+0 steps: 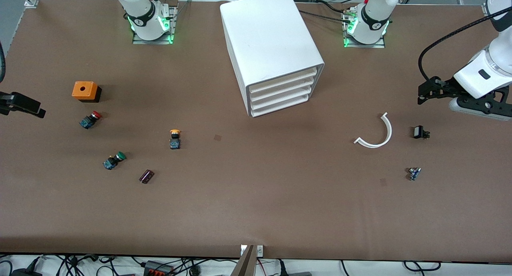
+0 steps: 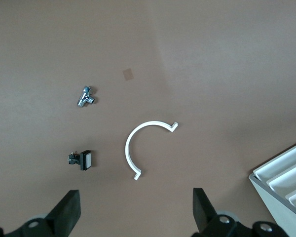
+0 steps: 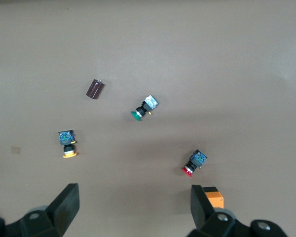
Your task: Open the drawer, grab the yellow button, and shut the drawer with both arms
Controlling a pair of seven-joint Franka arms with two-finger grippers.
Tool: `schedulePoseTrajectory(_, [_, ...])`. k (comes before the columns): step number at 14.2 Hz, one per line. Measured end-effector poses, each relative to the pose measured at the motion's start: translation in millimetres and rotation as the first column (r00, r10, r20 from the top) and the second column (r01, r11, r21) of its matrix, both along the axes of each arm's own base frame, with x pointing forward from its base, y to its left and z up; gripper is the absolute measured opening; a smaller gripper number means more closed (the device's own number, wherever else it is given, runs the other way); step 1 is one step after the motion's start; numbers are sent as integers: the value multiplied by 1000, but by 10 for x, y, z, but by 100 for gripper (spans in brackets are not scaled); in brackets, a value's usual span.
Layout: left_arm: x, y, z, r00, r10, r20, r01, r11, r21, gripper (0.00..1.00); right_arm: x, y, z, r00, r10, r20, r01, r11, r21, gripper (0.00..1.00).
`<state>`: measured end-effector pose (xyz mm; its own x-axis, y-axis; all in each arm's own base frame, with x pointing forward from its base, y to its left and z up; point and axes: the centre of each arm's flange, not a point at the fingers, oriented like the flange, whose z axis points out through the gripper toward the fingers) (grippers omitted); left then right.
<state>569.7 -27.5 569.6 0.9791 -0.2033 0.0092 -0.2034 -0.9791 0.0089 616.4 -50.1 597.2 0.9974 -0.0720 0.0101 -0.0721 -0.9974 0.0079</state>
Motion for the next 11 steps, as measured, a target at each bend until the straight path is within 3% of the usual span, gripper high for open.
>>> schedulePoseTrajectory(5, [-86,-99,81,1000,-18,11,18,1000,2,100,-348,-9,-93,1000,-1,5,1,1000,7,100])
schedulePoseTrajectory(11, [-96,-112,67,1000,-21,2,21,1000,3,100,-387,7,-39,1000,2,14,-2,1000,7,100])
